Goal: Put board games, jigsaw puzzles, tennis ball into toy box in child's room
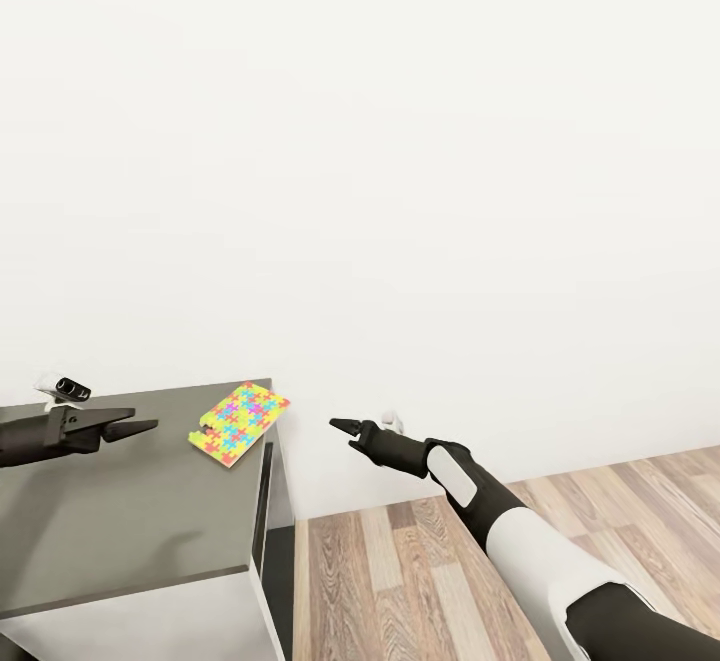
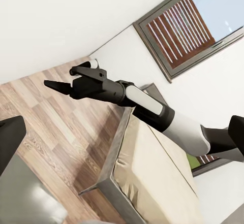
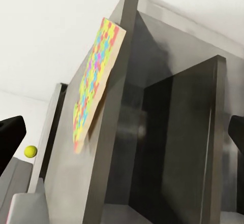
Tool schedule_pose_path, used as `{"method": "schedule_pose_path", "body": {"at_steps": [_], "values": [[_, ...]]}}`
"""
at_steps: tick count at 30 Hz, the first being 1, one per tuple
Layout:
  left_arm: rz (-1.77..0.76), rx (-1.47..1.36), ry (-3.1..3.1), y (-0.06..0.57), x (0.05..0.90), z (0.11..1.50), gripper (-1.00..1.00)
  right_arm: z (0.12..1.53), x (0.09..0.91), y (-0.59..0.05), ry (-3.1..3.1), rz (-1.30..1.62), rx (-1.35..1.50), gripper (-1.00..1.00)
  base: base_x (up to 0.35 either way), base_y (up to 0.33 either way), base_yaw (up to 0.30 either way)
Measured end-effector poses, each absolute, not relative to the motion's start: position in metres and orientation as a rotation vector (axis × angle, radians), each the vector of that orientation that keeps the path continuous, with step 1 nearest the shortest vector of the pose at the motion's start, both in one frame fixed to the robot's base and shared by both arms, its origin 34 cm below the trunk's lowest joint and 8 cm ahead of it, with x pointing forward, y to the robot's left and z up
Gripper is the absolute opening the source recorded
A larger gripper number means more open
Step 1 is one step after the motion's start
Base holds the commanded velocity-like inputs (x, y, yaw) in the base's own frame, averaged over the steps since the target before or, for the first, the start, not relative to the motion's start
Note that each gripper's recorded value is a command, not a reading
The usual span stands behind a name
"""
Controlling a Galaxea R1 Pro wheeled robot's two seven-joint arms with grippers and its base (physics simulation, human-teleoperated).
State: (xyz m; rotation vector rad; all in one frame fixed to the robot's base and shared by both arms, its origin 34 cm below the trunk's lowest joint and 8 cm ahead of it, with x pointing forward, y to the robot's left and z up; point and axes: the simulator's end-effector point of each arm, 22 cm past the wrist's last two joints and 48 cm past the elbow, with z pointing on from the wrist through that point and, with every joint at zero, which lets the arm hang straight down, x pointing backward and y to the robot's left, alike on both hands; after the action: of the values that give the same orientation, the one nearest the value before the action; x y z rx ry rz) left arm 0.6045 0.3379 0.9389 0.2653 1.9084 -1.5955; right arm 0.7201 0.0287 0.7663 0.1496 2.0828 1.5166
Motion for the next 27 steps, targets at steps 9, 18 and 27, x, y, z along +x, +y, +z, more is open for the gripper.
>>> {"method": "schedule_pose_path", "body": {"at_steps": [9, 18, 27], "values": [[-1.599, 0.260, 1.914, 0.338, 0.606, 0.935, 1.00, 0.762, 0.720, 0.029, 2.087, 1.519, 0.157, 1.00, 0.000, 0.000, 0.000], [-1.605, 0.249, 1.925, 0.338, 0.608, 0.929, 1.00, 0.754, 0.720, 0.029, 2.098, 1.523, 0.166, 1.00, 0.000, 0.000, 0.000], [-1.610, 0.239, 1.935, 0.338, 0.611, 0.923, 1.00, 0.747, 0.720, 0.030, 2.107, 1.527, 0.176, 1.00, 0.003, 0.025, 0.000]]}}
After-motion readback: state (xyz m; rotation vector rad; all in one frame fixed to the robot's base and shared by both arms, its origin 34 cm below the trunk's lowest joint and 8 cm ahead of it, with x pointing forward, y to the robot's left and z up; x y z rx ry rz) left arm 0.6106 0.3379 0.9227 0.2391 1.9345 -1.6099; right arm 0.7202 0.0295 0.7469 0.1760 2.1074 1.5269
